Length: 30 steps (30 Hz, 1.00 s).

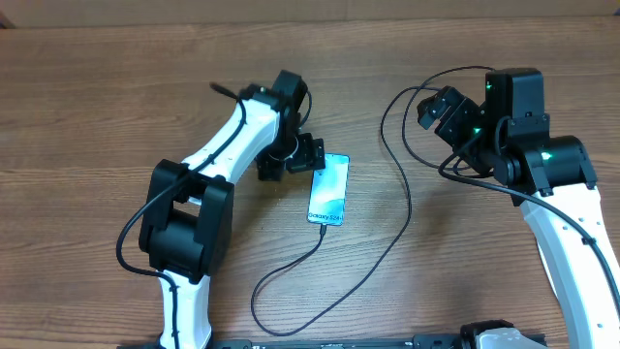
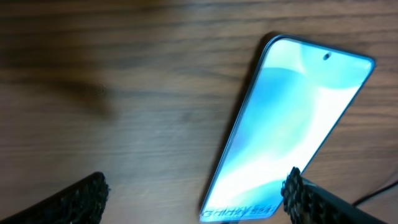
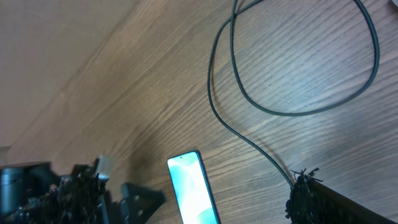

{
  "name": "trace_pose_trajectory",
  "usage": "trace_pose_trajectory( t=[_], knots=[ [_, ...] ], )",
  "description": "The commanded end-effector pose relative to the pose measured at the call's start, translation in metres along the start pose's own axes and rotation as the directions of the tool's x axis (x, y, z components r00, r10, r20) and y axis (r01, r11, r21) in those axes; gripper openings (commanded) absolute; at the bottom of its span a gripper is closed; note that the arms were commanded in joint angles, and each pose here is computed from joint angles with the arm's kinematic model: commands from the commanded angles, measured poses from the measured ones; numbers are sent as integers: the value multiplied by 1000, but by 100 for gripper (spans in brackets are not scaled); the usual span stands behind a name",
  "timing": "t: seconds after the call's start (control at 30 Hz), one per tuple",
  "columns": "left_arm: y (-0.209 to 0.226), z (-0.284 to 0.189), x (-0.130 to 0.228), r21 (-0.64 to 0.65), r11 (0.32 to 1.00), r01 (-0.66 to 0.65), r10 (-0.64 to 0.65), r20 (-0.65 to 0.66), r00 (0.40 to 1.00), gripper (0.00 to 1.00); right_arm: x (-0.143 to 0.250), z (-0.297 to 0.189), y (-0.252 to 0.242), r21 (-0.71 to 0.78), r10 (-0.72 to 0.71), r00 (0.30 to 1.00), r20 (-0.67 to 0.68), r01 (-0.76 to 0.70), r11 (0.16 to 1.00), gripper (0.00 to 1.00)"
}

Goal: Plug charger to phone and switch on socket
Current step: 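Lay the phone flat and open the left gripper, then raise the left arm away and move the right gripper to the power strip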

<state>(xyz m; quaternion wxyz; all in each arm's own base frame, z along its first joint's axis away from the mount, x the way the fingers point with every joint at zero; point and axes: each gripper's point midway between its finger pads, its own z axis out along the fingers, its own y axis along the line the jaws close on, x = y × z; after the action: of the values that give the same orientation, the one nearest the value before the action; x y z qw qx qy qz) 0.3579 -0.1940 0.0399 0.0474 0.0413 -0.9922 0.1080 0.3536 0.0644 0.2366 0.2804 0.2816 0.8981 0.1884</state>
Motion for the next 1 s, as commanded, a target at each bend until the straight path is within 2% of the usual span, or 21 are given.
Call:
trace_pose_trajectory(
  t=[0.0,0.1,0.3,0.37,0.43,0.63,0.77,0.97],
  knots=[
    [10,-46,-23,-158,987,-39,59,123,991,92,-2,-1,2,-1,-10,1000,9,10,1000,100],
    [0,-89,-26,-185,981,-66,101,184,978,91,-2,-1,1,2,-9,1000,7,9,1000,100],
    [-31,-169,-19,-119,985,-124,157,335,929,89,-1,-1,0,5,-9,1000,3,9,1000,100],
    [-37,-194,-13,-96,986,-138,165,385,908,90,-1,-1,0,5,-9,1000,3,9,1000,100],
    [-41,-217,-6,-74,986,-151,168,432,886,100,-1,-1,0,5,-9,1000,3,9,1000,100],
    [-43,-278,20,-17,983,-181,160,558,814,99,-1,-1,1,4,-9,1000,4,9,1000,100],
    [-41,-292,28,-5,982,-188,156,586,795,100,-1,-1,1,4,-9,1000,4,9,1000,100],
    [-41,-289,27,-8,982,-187,156,580,800,99,1,-1,-1,10,-11,1000,-4,11,1000,100]
  ],
)
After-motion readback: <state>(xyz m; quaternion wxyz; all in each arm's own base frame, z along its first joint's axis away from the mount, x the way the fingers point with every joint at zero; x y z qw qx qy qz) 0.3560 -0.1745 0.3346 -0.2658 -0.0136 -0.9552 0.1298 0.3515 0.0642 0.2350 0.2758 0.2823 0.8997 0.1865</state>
